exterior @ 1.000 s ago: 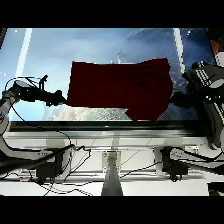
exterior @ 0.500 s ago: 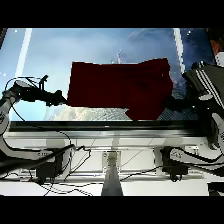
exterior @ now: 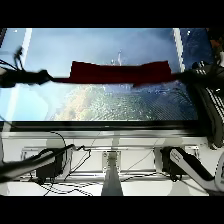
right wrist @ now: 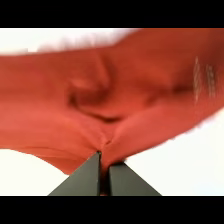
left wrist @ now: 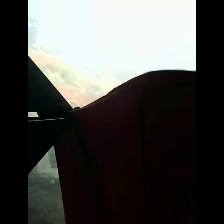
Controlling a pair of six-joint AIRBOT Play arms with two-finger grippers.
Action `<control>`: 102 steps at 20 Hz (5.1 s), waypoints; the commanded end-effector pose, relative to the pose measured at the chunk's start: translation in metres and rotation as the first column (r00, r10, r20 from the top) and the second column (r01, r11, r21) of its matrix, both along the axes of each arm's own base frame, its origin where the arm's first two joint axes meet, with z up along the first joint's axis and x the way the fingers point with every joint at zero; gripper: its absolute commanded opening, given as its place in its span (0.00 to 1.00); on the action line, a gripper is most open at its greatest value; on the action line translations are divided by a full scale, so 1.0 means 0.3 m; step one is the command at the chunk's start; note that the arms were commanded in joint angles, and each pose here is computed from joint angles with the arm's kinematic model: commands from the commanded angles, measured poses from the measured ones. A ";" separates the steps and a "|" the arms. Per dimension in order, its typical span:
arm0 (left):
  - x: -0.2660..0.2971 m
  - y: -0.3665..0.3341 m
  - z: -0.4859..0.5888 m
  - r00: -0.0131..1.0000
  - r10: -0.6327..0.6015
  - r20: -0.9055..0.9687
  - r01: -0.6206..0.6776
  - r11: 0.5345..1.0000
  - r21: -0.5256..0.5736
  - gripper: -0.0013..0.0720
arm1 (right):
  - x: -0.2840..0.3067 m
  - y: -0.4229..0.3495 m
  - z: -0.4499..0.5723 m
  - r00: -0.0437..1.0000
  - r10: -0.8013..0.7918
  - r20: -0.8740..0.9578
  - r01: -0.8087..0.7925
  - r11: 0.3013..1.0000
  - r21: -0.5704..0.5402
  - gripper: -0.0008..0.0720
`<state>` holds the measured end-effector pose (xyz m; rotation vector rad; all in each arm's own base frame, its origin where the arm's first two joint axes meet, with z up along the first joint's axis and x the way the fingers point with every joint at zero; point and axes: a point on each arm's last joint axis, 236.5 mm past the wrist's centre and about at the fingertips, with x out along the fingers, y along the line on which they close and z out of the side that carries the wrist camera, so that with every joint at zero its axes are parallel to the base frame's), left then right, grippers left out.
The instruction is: Fold the clothes and pants, and hang the long-sleeved shirts on hangers.
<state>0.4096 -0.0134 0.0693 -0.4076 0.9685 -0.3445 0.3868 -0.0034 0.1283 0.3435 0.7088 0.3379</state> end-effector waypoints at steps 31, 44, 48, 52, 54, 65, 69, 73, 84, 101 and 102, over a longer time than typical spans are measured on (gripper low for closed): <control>0.513 0.072 -0.229 0.950 0.068 0.303 -0.174 0.925 0.337 0.04 | 0.532 0.139 -0.422 0.983 -0.040 -0.182 0.041 0.999 -0.002 0.03; 0.199 0.072 -0.468 0.976 -0.146 -0.162 0.203 0.881 0.428 0.13 | 0.102 0.086 -0.645 0.726 0.073 -0.684 -0.211 0.970 -0.120 0.28; 0.211 0.067 -0.439 0.980 -0.139 -0.141 0.187 0.884 0.429 0.97 | 0.141 0.068 -0.625 0.761 0.042 -0.648 -0.179 0.973 -0.148 0.82; 0.180 0.147 -0.251 0.991 -0.107 -0.081 0.133 0.867 0.481 0.71 | 0.043 -0.074 -0.543 0.738 -0.036 -0.673 -0.187 0.949 -0.256 0.62; 0.134 0.227 -0.195 0.996 -0.038 -0.080 0.071 0.882 0.466 0.71 | -0.068 -0.095 -0.516 0.719 -0.053 -0.693 -0.139 0.966 -0.218 0.62; -0.454 0.144 -0.601 0.874 0.126 -0.469 -0.129 0.991 0.025 0.71 | -0.625 0.186 -0.741 0.703 -0.068 -0.708 0.121 0.992 0.025 0.62; -0.420 0.128 -0.602 0.891 0.130 -0.434 -0.147 0.989 -0.004 0.71 | -0.587 0.163 -0.744 0.731 -0.103 -0.675 0.143 0.990 0.004 0.62; -0.435 0.131 -0.610 0.888 0.121 -0.443 -0.132 0.991 0.007 0.63 | -0.578 0.158 -0.745 0.737 -0.112 -0.667 0.149 0.989 -0.001 0.62; -0.464 0.049 -0.690 0.861 0.024 -0.508 -0.045 0.999 -0.028 0.04 | -0.677 0.212 -0.743 0.662 -0.026 -0.749 0.097 0.994 0.051 0.62; -0.338 0.035 -0.564 0.912 -0.024 -0.410 -0.007 0.997 -0.075 0.04 | -0.546 0.332 -0.806 0.711 0.027 -0.703 0.131 0.977 0.171 0.03; -0.304 0.037 -0.524 0.926 -0.032 -0.375 0.010 0.998 -0.061 0.04 | -0.514 0.346 -0.755 0.724 0.062 -0.687 0.103 0.975 0.197 0.03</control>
